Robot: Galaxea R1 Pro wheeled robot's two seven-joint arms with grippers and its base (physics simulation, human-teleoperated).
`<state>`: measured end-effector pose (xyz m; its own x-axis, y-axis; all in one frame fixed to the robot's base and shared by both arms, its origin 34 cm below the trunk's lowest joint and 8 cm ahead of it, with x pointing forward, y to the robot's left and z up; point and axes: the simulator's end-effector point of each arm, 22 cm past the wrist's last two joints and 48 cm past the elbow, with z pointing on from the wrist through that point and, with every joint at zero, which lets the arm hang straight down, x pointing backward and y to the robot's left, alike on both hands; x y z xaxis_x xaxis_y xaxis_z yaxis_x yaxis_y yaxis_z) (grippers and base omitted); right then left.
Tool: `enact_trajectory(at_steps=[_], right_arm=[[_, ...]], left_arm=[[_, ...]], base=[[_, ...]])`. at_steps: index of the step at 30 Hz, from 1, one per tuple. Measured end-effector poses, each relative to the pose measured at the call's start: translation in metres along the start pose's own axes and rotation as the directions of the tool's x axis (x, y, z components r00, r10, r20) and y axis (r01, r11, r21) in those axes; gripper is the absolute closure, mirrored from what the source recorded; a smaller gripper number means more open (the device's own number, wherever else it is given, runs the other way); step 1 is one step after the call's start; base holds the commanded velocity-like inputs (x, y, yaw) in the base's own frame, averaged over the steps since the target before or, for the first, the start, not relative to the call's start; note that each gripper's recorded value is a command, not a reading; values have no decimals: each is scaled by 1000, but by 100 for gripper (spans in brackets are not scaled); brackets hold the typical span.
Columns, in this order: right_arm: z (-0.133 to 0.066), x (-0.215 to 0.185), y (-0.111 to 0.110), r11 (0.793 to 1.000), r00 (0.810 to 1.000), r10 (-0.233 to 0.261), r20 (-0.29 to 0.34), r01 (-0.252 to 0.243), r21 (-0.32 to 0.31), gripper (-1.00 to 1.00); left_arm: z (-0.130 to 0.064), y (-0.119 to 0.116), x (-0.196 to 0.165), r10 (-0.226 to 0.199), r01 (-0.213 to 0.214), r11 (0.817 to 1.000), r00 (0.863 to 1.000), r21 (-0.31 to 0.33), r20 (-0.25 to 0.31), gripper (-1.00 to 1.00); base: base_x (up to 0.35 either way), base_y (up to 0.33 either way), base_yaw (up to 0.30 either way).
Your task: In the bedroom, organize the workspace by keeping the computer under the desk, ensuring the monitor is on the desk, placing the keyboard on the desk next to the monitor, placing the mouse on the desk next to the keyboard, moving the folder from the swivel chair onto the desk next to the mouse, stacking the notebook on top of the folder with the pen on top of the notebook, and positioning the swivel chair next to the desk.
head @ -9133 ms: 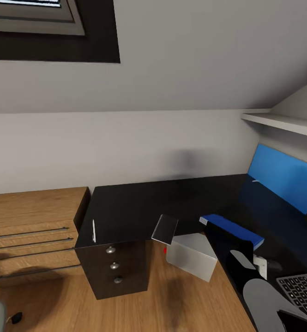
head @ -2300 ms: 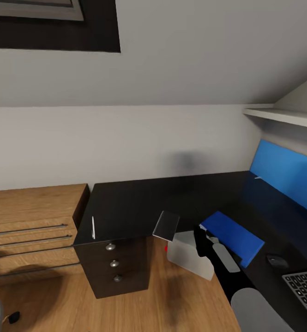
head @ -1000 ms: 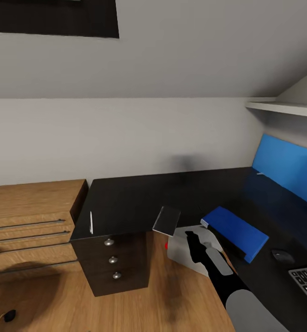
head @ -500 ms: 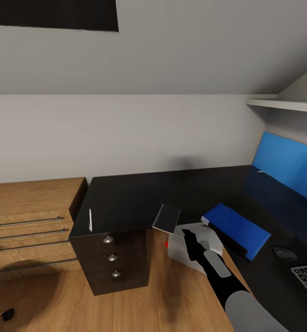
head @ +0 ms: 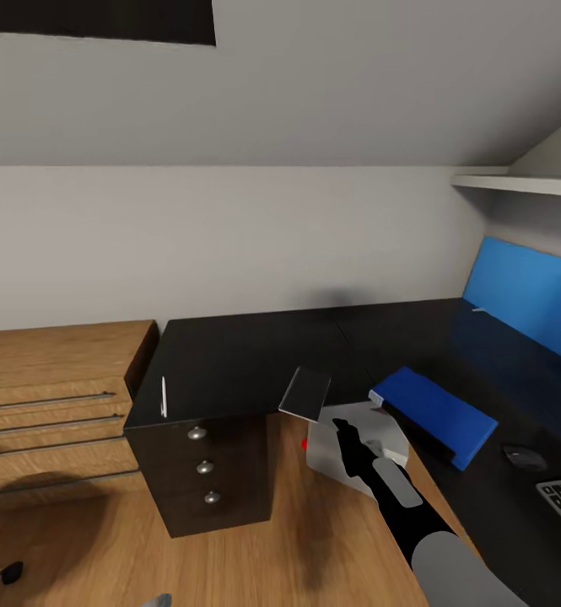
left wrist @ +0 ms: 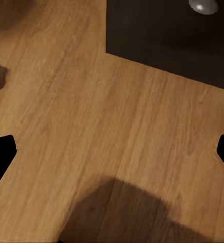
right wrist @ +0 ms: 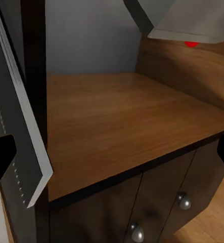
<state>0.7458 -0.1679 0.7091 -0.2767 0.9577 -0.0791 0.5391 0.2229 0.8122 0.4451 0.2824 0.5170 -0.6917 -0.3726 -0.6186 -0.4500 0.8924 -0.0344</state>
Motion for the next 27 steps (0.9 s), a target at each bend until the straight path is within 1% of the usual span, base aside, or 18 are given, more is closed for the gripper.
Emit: enact_trajectory(at_steps=[1, 5, 7, 8, 9, 11, 12, 14, 15, 17, 19, 23, 27], right_arm=[[1, 0, -2, 1000, 1000, 0, 0, 0, 0, -100], [5, 1, -7, 1000, 1000, 0, -1, 0, 0, -100], [7, 2, -10, 1000, 1000, -2, -2, 2, 0, -100], [7, 2, -12, 1000, 1000, -2, -2, 2, 0, -100], [8, 2, -13, 1000, 1000, -2, -2, 2, 0, -100], [10, 3, -16, 1000, 1000, -2, -2, 2, 0, -100], [11, 3, -17, 1000, 1000, -2, -2, 2, 0, -100], [13, 3, -20, 1000, 1000, -2, -2, 2, 0, -100], [14, 4, -22, 1000, 1000, -3, -2, 3, 0, -100], [16, 5, -25, 1000, 1000, -4, -3, 4, 1, -100], [18, 11, -28, 1000, 1000, -21, -12, 21, 2, -100], [22, 21, -33, 999, 998, -52, -29, 52, -3, -100], [22, 26, -28, 997, 997, -71, -38, 70, -28, -100]], left_arm=[[1, -8, -13, -17, 16, 1000, 999, 17, 37, -100], [4, -20, -37, -50, 45, 998, 993, 52, 106, -100], [-3, -21, -61, -74, 59, 994, 983, 93, 170, -100], [-6, -20, -65, -79, 60, 993, 980, 104, 181, -100], [-13, -18, -71, -82, 58, 990, 977, 126, 195, -100], [-21, -16, -74, -75, 47, 988, 978, 150, 193, -100], [-30, -14, -75, -57, 27, 985, 983, 172, 175, -100], [-37, -14, -73, -33, 3, 981, 988, 194, 150, -100], [-53, -13, -70, -11, -13, 973, 994, 231, 104, -100], [-56, -12, -67, -16, -6, 971, 996, 241, 88, -100], [-57, -11, -63, -30, 12, 968, 997, 250, 67, -100], [-53, -9, -57, -38, 22, 967, 998, 253, 57, -100], [-52, -7, -52, -38, 26, 968, 998, 248, 44, -100]], base=[[0, 0, 0], [0, 0, 0], [0, 0, 0], [0, 0, 0], [0, 0, 0], [0, 0, 0], [0, 0, 0], [0, 0, 0], [0, 0, 0], [0, 0, 0], [0, 0, 0], [0, 0, 0], [0, 0, 0]])
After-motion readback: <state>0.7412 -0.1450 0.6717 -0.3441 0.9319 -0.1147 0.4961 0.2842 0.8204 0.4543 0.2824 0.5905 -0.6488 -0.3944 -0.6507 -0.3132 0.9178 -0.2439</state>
